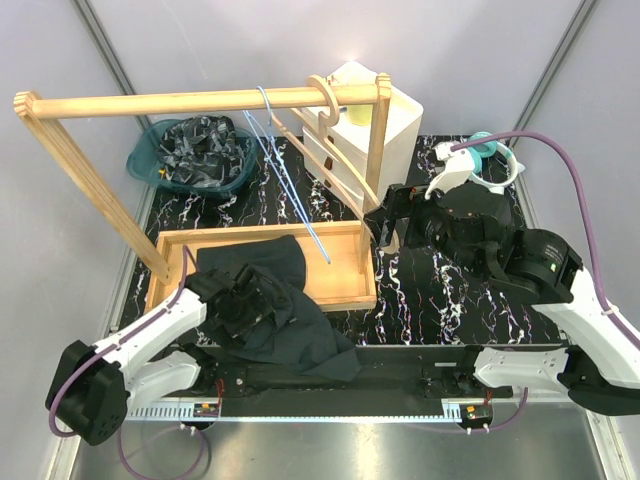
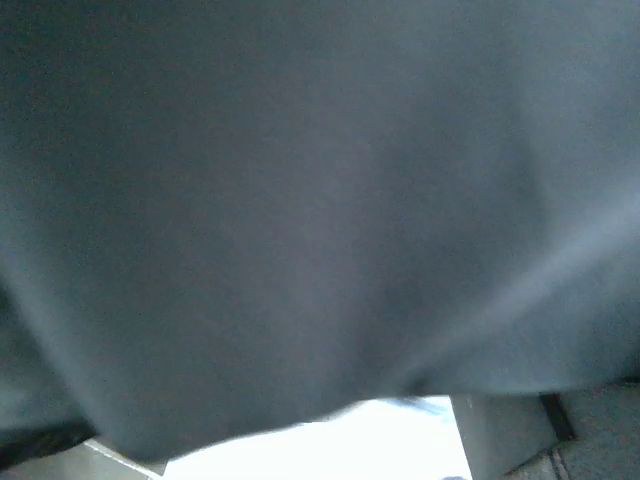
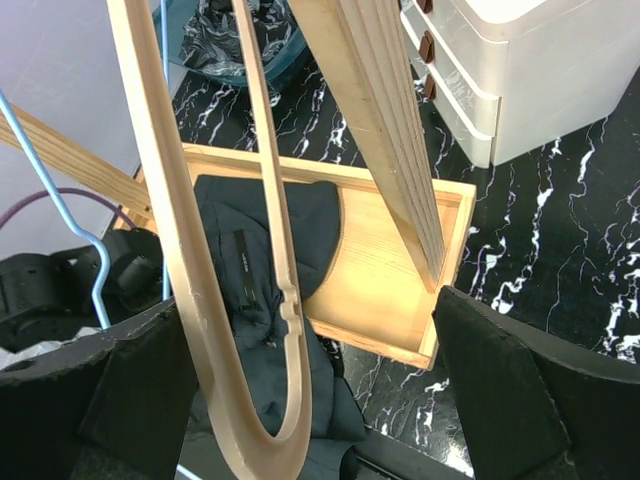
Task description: Remove the shorts from the hanger
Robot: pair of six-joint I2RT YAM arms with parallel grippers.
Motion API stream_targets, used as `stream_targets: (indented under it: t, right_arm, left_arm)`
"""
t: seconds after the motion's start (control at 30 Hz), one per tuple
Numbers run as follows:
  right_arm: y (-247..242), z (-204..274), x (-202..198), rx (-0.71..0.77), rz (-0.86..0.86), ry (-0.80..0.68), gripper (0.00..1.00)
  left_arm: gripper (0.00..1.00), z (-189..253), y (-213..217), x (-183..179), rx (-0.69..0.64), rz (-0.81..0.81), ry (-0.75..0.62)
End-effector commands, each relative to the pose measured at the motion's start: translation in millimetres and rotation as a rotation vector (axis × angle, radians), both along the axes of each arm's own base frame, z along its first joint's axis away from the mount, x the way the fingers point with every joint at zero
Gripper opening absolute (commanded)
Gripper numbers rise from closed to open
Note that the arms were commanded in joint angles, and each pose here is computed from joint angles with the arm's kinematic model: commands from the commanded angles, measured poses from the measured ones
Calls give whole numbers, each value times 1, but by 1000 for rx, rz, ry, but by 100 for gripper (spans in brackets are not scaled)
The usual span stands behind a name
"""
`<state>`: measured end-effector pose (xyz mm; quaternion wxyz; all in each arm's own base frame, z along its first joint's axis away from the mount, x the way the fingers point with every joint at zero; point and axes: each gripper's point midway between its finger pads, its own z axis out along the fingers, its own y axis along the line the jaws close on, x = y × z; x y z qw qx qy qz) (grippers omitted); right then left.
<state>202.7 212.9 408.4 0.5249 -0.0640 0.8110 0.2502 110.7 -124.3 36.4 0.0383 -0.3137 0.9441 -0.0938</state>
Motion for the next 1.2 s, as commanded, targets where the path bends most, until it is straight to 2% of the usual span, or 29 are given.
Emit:
stream_targets:
  t: [0.0, 0.1, 0.2, 0.27, 0.3, 0.37, 0.4, 0.5, 0.53, 0.6, 0.83, 0.87, 0.97, 1.1, 1.17]
  right_arm:
    - [1, 10, 0, 61, -15, -10, 100]
    - [1, 9, 1, 57, -18, -10, 100]
    - [0, 7, 1, 48, -20, -9, 100]
    - [0, 6, 0, 46, -17, -5, 100]
    - [-1, 5, 0, 46, -19, -4, 100]
    - [-3, 6, -1, 50, -20, -3, 100]
    - [-3, 5, -1, 48, -21, -1, 100]
    - [-5, 5, -2, 49, -22, -3, 100]
    - [-6, 5, -2, 46, -24, -3, 100]
    - [-8, 5, -2, 39, -30, -7, 100]
    - [-10, 5, 0, 6, -25, -23, 100]
    - [-9, 5, 0, 3, -23, -24, 100]
    - [-6, 1, -2, -8, -7, -8, 100]
    - [-6, -8, -1, -28, -9, 5, 100]
    - [-9, -11, 2, -48, -29, -1, 100]
  left_arm:
    - [99, -23, 20, 5, 105, 219, -2]
    - [99, -39, 22, 2, 112, 246, 12]
    - [99, -35, 22, 16, 144, 226, -13]
    - [94, -34, 24, 21, 167, 218, -29]
    - [78, -33, 24, 24, 169, 221, -35]
    - [56, -32, 22, 31, 149, 230, -66]
    - [35, -32, 22, 31, 132, 230, -84]
    - [6, -24, 22, 37, 99, 243, -142]
    - [0, -18, 21, 42, 87, 248, -162]
    - [0, -1, 23, 48, 79, 243, -223]
    - [0, 112, 22, 97, 62, 147, -543]
    - [0, 142, 21, 109, 48, 148, -621]
    - [0, 196, 21, 134, 51, 128, -771]
    - [0, 252, 25, 175, 30, 143, -941]
    - [0, 273, 18, 200, -40, 126, -1018]
